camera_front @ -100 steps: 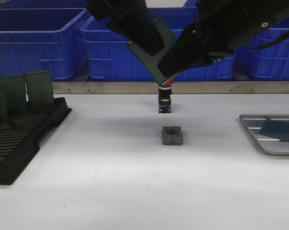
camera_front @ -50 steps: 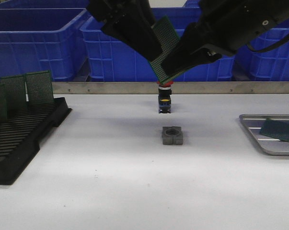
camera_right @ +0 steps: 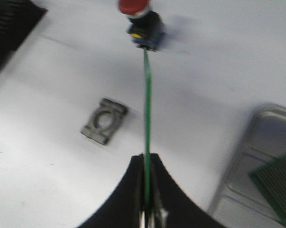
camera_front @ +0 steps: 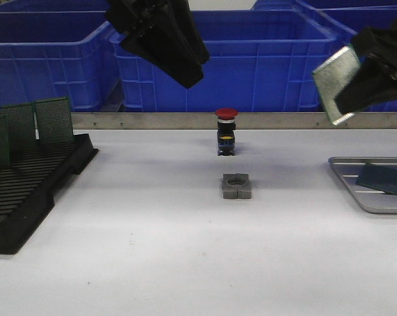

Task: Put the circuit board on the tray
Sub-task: 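Lower the second board onto the metal tray with the right gripper and release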

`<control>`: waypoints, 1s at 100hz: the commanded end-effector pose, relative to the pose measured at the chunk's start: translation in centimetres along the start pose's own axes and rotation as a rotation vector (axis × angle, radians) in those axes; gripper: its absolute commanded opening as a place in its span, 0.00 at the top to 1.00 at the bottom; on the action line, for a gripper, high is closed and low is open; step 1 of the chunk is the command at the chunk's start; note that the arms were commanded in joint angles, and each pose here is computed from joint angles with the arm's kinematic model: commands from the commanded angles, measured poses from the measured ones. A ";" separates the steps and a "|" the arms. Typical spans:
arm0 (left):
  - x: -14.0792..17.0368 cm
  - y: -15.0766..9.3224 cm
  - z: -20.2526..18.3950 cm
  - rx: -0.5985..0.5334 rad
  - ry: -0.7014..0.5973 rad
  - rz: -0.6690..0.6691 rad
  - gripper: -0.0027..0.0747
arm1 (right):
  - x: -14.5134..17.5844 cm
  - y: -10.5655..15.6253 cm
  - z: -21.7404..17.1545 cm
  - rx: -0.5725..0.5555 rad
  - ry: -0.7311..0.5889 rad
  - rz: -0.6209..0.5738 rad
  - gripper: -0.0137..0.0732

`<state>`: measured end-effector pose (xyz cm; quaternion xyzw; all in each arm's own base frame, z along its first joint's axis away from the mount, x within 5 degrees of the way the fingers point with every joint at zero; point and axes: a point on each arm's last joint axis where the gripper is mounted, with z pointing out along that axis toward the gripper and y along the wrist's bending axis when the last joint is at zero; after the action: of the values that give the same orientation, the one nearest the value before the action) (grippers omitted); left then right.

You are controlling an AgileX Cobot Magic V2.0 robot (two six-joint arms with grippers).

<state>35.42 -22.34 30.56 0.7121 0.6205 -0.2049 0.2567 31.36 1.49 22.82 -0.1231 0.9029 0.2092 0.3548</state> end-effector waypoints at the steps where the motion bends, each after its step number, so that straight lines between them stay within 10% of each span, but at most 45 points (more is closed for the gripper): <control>1: -2.0 -1.2 -3.1 -0.008 -0.067 0.022 0.29 | 0.2 -1.8 -1.3 0.041 -0.032 0.067 0.91; 28: -2.1 -1.2 -3.1 -0.008 -0.069 0.022 0.29 | 1.7 -5.0 -0.5 0.124 -0.003 0.154 0.82; 59: -2.1 -1.2 -3.1 -0.008 -0.069 0.022 0.29 | 2.0 -5.9 -0.3 0.199 0.006 0.130 0.12; 84: -2.5 -1.7 -4.5 -0.045 -0.043 0.022 0.56 | 1.5 -5.4 -1.2 0.201 0.001 0.079 0.23; 100: -2.9 -2.6 -6.7 -0.109 0.010 -0.029 0.99 | 0.6 -4.1 -2.9 0.190 -0.047 0.043 0.73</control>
<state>34.35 -21.15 33.18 0.7004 0.6411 -0.1693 0.2642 31.24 -3.69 20.00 -0.0556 0.9299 0.1313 0.3390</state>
